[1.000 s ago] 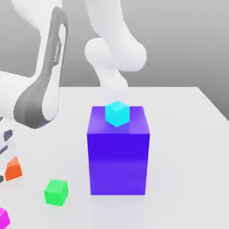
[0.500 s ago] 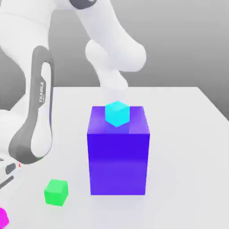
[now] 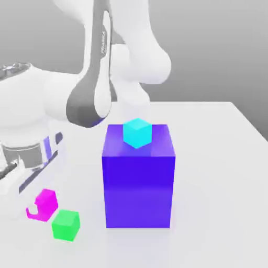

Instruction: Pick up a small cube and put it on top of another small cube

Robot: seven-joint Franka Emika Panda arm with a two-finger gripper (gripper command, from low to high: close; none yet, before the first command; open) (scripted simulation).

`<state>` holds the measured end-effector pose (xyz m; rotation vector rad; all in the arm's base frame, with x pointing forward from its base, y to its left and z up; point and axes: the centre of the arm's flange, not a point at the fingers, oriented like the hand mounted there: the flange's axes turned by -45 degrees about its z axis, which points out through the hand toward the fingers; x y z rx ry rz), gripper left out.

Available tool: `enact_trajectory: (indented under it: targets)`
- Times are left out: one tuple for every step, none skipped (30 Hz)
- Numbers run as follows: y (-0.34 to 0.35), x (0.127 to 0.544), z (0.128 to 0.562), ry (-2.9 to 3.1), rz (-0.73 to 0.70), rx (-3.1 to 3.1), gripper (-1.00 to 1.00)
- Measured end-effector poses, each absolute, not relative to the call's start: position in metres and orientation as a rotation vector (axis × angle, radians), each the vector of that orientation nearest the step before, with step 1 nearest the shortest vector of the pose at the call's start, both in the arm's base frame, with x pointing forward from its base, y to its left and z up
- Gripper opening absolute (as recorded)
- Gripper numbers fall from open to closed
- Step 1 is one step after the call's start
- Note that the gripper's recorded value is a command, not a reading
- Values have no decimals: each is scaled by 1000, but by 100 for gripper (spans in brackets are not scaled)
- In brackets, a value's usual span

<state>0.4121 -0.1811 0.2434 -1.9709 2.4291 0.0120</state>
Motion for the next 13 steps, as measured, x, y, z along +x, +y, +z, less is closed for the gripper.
enact_trajectory:
  targets:
    - [-175, 403, 244, 2420, 6, -1991, -100]
    - [-171, 398, 242, 2414, 0, -2003, -100]
    - [-170, 396, 238, 2413, -4, -2007, -100]
    - [-172, 395, 233, 2417, -7, -2004, -100]
    - [-173, 394, 227, 2419, -9, -2002, -100]
    - [-173, 394, 220, 2419, -11, -2002, -100]
    - [-173, 394, 213, 2419, -11, -2003, -100]
    - [-172, 394, 205, 2418, -11, -2003, -100]
    - [-172, 394, 197, 2418, -10, -2004, -100]
    - [-171, 393, 189, 2417, -8, -2006, -100]
    - [-170, 392, 182, 2415, -5, -2007, 100]
    - [-170, 392, 182, 2415, -5, -2007, 100]
    - [-170, 392, 182, 2415, -5, -2007, 100]
